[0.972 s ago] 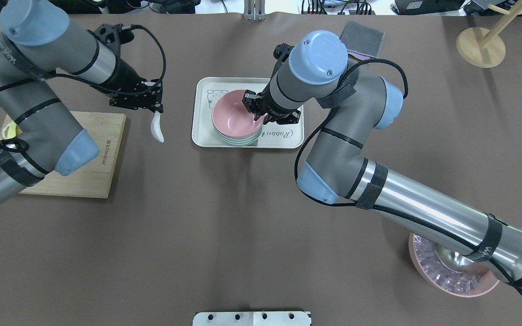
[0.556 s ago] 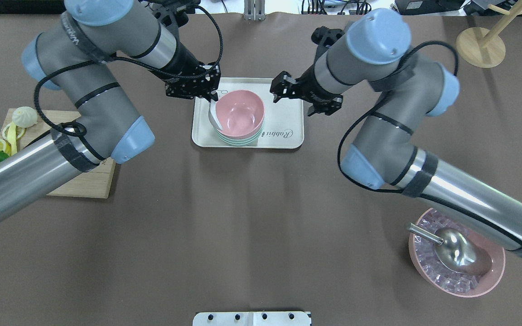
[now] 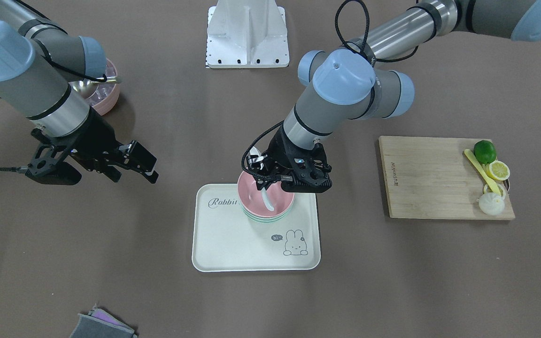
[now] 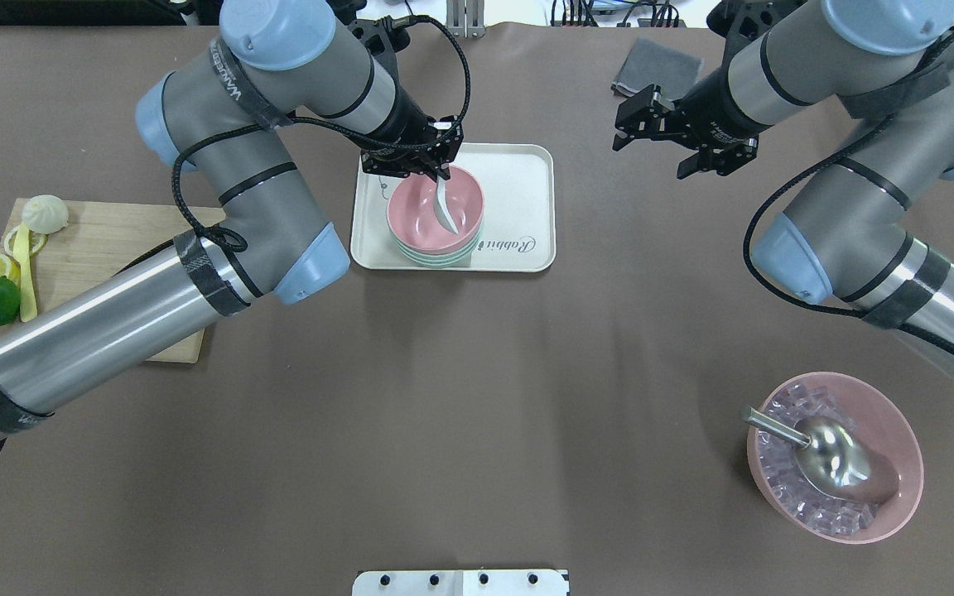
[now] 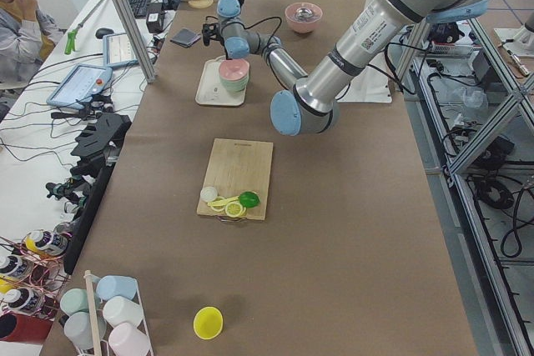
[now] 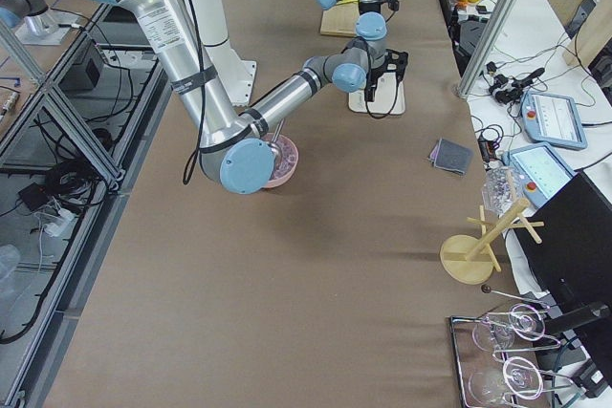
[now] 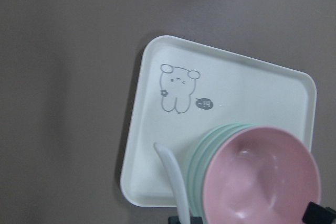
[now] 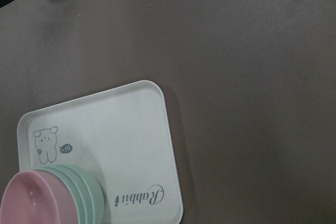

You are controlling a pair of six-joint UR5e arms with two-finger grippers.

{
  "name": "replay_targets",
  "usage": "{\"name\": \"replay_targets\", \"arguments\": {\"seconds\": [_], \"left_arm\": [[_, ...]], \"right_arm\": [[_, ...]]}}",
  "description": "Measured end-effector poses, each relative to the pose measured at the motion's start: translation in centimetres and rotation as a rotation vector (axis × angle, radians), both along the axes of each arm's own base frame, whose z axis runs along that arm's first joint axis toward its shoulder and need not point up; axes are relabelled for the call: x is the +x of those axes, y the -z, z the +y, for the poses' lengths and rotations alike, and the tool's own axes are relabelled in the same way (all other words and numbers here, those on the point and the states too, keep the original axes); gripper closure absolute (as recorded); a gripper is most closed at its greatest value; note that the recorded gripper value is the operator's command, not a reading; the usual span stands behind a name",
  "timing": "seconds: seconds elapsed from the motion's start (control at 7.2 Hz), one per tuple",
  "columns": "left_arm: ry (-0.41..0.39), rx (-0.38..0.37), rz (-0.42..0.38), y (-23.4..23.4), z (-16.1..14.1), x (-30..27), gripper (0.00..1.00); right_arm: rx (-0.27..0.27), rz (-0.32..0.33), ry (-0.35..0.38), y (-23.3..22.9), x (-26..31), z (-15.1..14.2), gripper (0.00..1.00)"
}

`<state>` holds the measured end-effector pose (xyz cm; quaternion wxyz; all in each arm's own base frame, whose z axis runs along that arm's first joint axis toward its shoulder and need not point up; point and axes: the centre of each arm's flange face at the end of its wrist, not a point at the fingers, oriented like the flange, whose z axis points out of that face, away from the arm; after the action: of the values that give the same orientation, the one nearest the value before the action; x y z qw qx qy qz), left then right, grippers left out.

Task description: Stack pink bowl on green and place spoon

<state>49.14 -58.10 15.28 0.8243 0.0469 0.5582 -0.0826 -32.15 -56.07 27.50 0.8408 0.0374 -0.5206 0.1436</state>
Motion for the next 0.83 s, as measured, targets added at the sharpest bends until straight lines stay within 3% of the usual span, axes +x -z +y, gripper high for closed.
{"name": "replay_targets", "arguments": {"seconds": [0.42,0.83], "left_arm": [[-0.028,0.049,-0.065,-8.0,1.3,-4.7,0.02],[-0.082,0.180,-0.245,-23.3,0.9,-22.9,0.02]], "right_arm": [[0.043,0.054,-0.006,-3.3,3.4,-1.0,0.00],[0.195,0.242,0.098,-15.1,12.5,-2.7,0.00]]}}
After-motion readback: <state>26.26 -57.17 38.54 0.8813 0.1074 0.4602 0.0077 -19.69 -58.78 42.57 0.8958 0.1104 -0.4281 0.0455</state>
